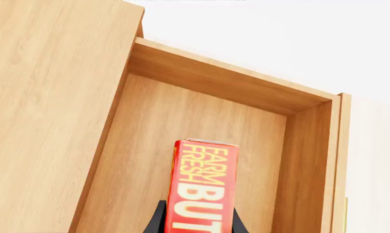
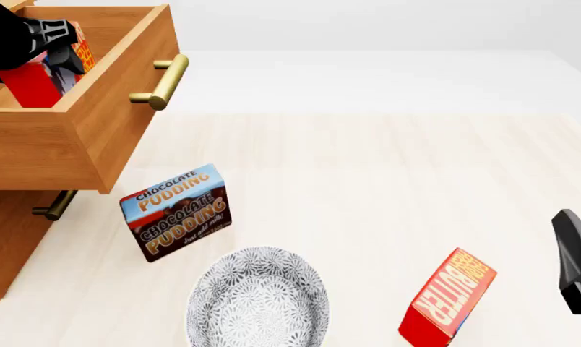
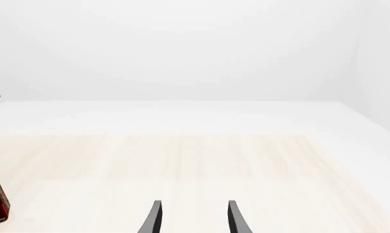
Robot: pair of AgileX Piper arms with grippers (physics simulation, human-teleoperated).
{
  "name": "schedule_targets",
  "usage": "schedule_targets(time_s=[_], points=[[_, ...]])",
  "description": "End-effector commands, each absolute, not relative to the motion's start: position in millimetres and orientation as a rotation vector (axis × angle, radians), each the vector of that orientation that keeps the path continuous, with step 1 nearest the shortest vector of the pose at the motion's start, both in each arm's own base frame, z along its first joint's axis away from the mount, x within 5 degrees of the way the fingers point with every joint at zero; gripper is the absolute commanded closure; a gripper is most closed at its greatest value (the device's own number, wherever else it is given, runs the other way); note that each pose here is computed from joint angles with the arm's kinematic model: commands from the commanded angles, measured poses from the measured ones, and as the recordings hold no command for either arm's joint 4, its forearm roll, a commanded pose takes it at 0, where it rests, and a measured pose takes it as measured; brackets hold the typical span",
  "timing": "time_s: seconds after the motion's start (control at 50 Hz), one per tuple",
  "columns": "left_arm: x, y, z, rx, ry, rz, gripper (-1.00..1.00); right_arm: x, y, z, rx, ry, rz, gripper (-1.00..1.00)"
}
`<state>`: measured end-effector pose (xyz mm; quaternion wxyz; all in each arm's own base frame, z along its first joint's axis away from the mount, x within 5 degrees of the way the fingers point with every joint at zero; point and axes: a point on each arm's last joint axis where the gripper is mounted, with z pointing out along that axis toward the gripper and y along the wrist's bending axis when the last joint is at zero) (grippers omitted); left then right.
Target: Put the butter at the front in the top drawer of the cabinet and close it.
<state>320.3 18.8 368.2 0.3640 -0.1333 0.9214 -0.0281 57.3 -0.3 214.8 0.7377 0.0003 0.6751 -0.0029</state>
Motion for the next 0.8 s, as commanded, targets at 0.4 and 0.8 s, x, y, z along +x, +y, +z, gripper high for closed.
schedule_targets(time_s=[0.4, 0.8], points=[[323, 11, 373, -0.303, 2.376, -0.087, -1.00, 58, 0, 215, 0.001, 1.483, -0.006, -1.00], [309, 11, 390, -0.288, 2.358, -0.083, -1.00, 58, 0, 215, 0.001, 1.483, -0.006, -1.00]])
